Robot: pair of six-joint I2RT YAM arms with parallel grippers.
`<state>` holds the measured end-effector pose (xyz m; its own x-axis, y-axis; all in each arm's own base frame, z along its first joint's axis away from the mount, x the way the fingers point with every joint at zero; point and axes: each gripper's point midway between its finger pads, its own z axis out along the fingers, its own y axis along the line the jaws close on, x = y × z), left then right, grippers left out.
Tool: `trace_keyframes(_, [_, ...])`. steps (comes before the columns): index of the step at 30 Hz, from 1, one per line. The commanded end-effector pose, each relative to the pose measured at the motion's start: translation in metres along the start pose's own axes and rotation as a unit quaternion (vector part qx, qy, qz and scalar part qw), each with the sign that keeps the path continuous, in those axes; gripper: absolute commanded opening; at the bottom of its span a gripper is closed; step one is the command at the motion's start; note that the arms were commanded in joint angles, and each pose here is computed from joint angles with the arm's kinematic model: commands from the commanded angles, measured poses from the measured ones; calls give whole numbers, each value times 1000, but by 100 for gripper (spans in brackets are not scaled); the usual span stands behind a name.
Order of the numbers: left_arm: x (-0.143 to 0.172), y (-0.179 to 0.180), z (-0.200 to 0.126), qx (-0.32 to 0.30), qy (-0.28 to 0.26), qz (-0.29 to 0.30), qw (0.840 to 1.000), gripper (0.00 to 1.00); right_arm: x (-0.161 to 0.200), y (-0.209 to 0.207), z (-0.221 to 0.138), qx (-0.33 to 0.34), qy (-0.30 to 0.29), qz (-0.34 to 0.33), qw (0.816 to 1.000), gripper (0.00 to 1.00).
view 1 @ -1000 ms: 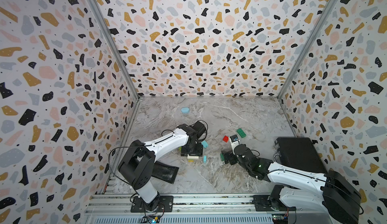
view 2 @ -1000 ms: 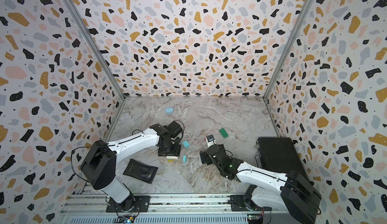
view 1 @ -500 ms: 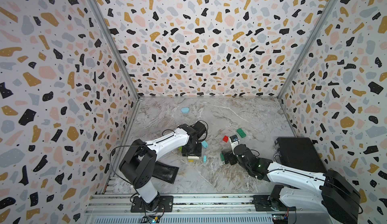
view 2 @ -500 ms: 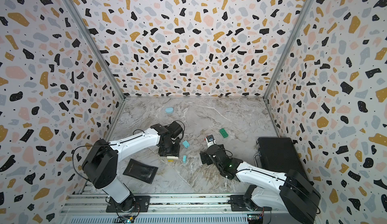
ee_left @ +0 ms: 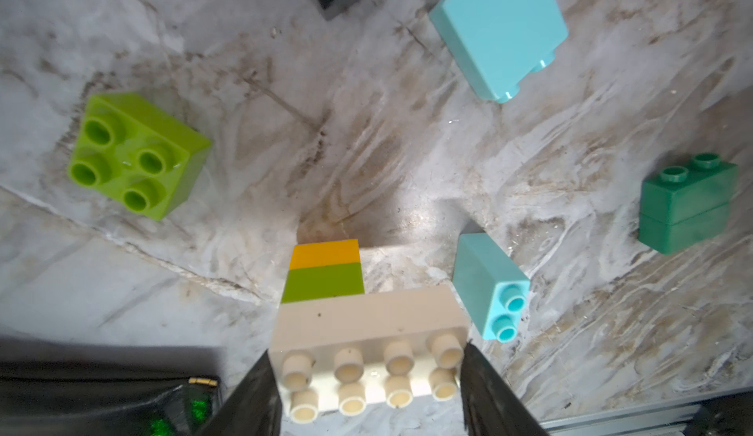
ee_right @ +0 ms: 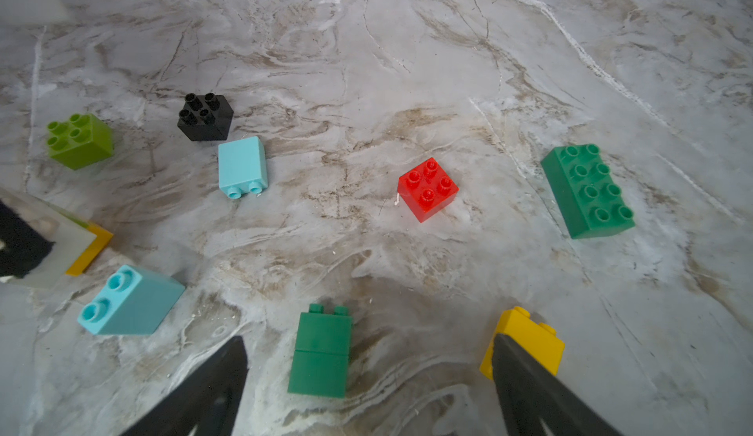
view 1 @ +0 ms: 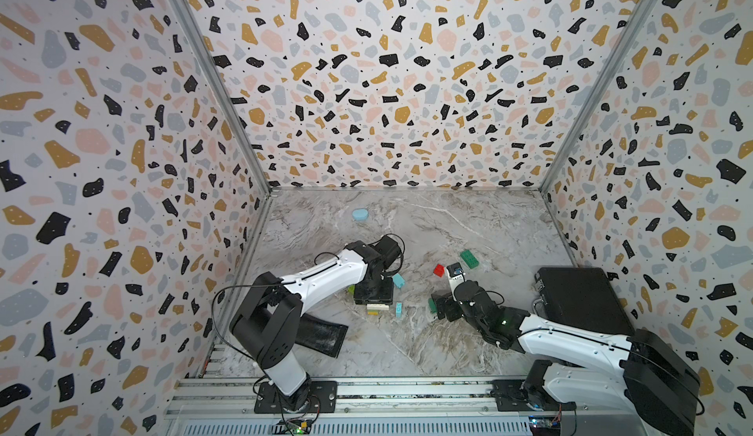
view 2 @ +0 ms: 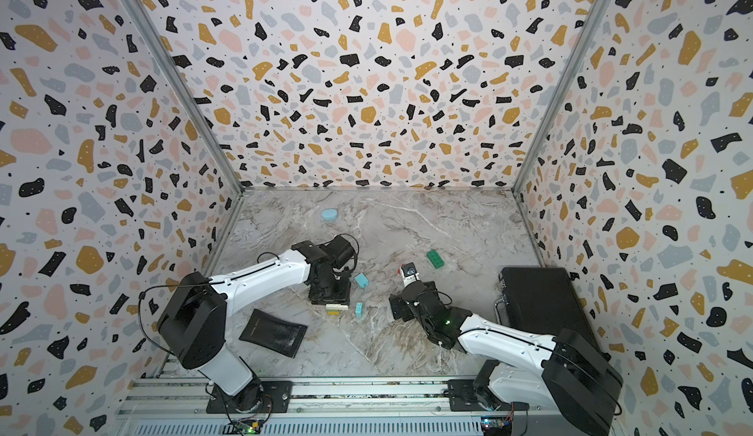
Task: Assemble the letter h with lego
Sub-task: Pick up the lego brick from the center of the board, then assemble the lego brick with the lego brick.
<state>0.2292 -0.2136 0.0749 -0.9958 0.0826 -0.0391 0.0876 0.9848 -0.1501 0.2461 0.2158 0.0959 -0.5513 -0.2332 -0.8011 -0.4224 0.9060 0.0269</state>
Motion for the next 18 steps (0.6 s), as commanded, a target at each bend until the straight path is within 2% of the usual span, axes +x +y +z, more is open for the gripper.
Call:
trace_keyframes(1, [-1, -9, -15, 28, -18, 9, 999, 39, -15, 3, -1, -3, -12, 6, 1000, 95])
trace_keyframes(6, [0, -16, -21, 51, -23, 14, 998, 37, -14, 5, 1, -5, -8, 5, 1000, 95])
trace_keyframes(11, [3, -23, -17, 49, -14, 25, 998, 34, -13, 5, 3, -3, -4, 4, 1000, 95])
trace_keyframes(18, [5, -30, -9, 44, -6, 36, 998, 33, -11, 5, 6, 0, 4, 4, 1000, 94])
